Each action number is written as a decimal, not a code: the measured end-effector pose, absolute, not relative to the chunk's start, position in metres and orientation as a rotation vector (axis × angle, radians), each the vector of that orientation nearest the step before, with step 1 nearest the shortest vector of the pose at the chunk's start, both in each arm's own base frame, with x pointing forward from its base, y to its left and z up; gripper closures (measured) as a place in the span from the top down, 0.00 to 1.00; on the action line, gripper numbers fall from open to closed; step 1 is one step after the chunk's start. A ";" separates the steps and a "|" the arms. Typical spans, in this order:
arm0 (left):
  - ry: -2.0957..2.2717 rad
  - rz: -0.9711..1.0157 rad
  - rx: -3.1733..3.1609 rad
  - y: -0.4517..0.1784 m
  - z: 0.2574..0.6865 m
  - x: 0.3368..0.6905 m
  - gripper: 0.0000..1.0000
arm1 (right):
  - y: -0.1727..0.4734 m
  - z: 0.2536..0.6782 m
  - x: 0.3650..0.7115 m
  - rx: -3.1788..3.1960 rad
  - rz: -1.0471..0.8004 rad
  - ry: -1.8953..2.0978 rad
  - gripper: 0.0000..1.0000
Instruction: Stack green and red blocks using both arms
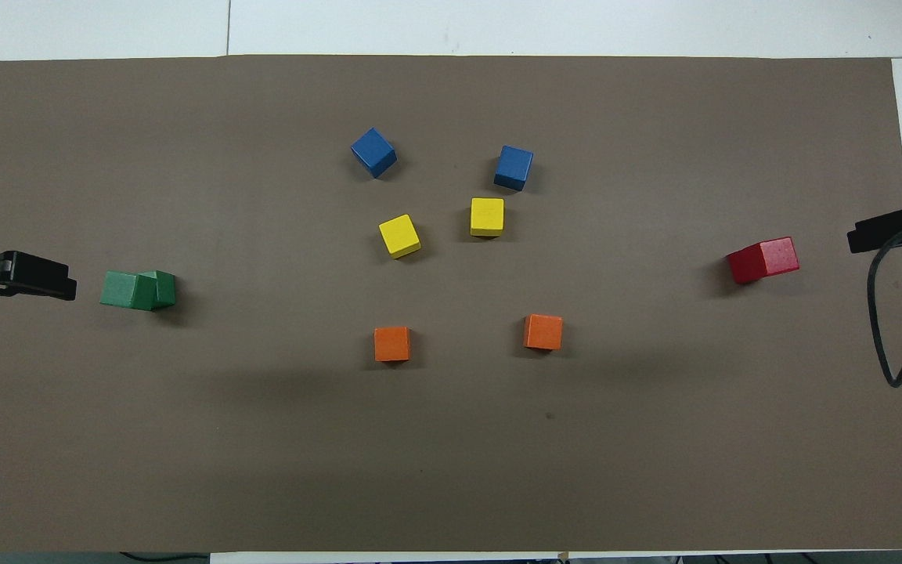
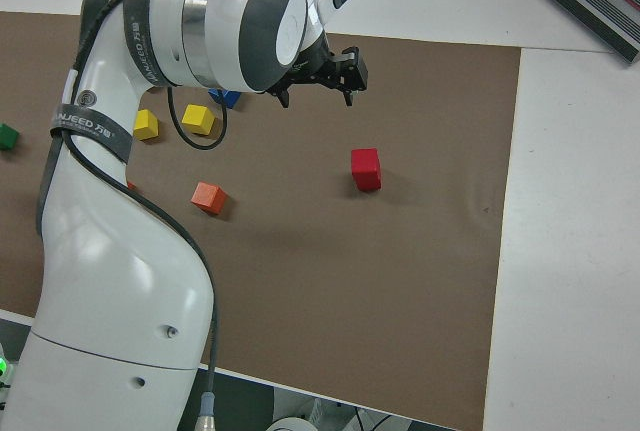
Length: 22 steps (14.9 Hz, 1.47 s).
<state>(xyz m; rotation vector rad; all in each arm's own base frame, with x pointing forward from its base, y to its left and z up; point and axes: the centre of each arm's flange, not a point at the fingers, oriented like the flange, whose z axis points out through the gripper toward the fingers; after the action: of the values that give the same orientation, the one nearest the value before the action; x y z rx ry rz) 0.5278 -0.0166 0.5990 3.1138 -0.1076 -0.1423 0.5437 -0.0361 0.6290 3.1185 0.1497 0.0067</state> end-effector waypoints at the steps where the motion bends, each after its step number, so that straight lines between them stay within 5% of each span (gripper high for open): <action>1: -0.114 -0.153 3.112 -0.020 0.600 0.536 1.00 | -0.041 0.629 0.543 3.120 0.006 0.134 1.00; 5: -0.072 -0.203 3.121 -0.033 0.589 0.555 1.00 | -0.054 0.629 0.542 3.121 0.005 0.096 1.00; 22: -0.114 -0.153 3.133 -0.038 0.601 0.533 1.00 | -0.059 0.626 0.542 3.121 -0.010 0.079 1.00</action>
<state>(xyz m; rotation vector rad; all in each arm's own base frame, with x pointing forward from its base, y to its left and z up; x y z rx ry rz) 0.5335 -0.0376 0.6010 3.1325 -0.1144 -0.1533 0.5415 -0.0588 0.6260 3.1207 0.0786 -0.0102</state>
